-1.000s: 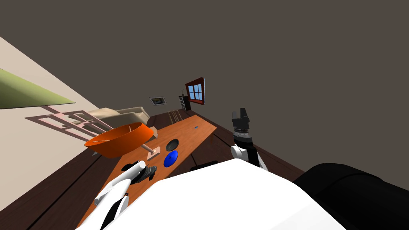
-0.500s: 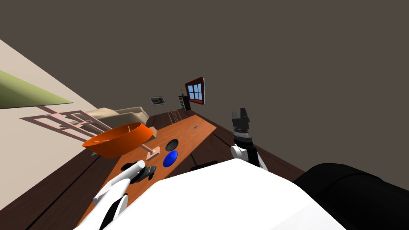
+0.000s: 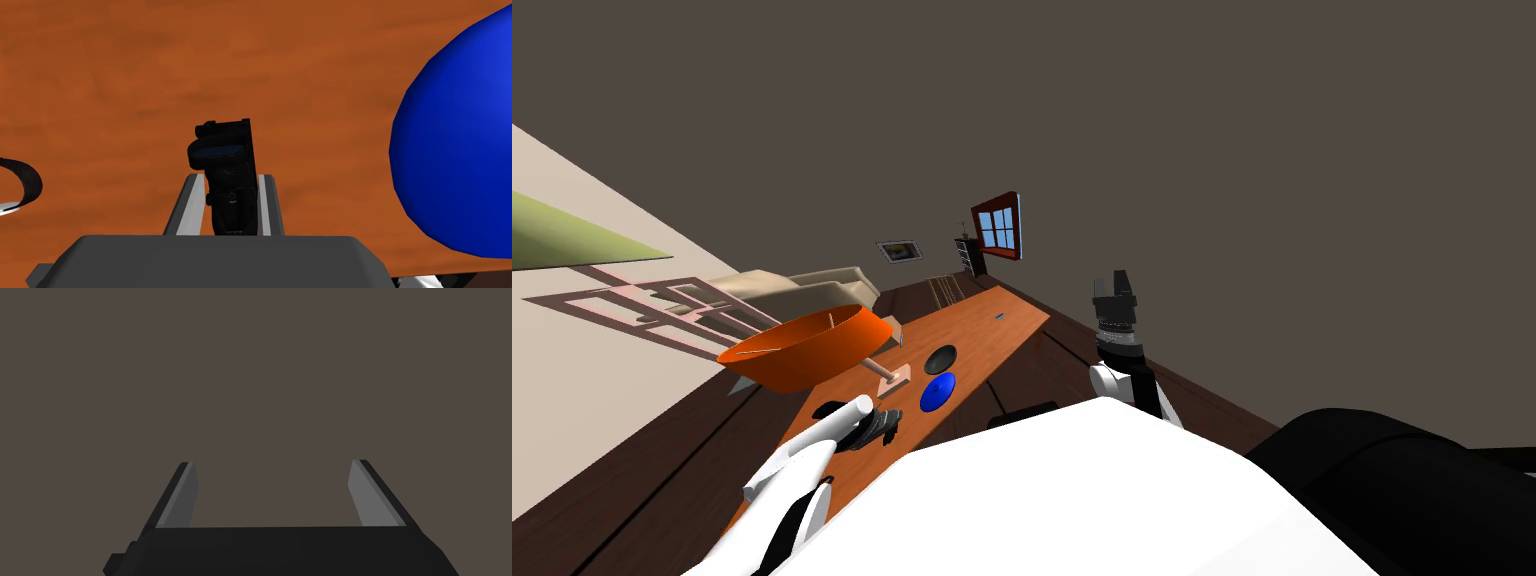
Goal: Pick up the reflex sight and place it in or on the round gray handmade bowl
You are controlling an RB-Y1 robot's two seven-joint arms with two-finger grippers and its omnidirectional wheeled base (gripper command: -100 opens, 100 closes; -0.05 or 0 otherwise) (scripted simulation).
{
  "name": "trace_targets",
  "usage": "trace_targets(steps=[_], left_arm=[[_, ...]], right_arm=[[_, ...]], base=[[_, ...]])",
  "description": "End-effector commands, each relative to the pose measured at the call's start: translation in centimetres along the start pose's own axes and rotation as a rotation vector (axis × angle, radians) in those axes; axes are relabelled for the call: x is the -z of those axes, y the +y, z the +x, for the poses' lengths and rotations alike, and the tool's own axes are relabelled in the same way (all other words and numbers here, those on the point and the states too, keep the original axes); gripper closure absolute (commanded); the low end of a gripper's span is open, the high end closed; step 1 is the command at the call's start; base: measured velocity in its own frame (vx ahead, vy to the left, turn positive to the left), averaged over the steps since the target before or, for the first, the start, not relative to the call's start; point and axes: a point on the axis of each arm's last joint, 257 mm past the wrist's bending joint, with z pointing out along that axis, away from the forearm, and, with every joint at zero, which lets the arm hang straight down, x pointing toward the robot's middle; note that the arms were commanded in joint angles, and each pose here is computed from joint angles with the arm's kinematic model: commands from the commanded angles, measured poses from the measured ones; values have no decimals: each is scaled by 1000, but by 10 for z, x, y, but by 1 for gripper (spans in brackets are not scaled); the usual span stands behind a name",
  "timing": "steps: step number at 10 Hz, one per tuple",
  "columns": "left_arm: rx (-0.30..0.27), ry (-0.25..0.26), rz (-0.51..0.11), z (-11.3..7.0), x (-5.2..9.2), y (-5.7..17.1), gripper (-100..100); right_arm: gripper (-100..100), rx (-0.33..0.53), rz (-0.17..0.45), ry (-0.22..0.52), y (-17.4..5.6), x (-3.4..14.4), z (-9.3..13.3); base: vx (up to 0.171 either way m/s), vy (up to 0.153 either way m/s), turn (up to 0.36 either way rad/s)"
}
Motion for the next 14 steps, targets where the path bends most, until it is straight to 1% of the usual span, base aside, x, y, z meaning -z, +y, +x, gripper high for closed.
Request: trace_targets(steps=[1,2,3,5,6,7,8,9,10,11,12,13,14], left_arm=[[31,0,-8,13,7,3,100],[45,1,-12,19,11,4,100],[76,0,-19,30,19,6,100],[110,-2,-24,40,27,6,100],[142,-6,-27,48,35,6,100],[157,-7,-28,52,39,5,100],[142,-4,-26,50,36,5,0],[149,-25,-64,48,36,21,-100],[149,-39,-90,46,37,33,-100],[150,-27,-73,47,37,24,-100],[150,-31,-76,46,37,25,0],[142,-29,-74,39,28,28,-100],[139,-28,-74,36,24,29,-100]], right_arm=[[0,0,0,0,0,0,0],[0,0,0,0,0,0,0],[0,0,0,0,0,0,0],[0,0,0,0,0,0,0],[0,0,0,0,0,0,0],[0,0,0,0,0,0,0],[0,0,0,0,0,0,0],[0,0,0,0,0,0,0],[0,0,0,0,0,0,0],[0,0,0,0,0,0,0],[0,0,0,0,0,0,0],[0,0,0,0,0,0,0],[0,0,0,0,0,0,0]], base=[[-137,0,-54],[-126,42,-78],[-121,60,-139],[-93,43,-99],[-82,26,-120],[-86,33,-157],[-37,15,-34],[-69,39,-36],[-122,63,-63],[-56,29,-17],[-9,5,2],[36,10,46],[66,12,39]])
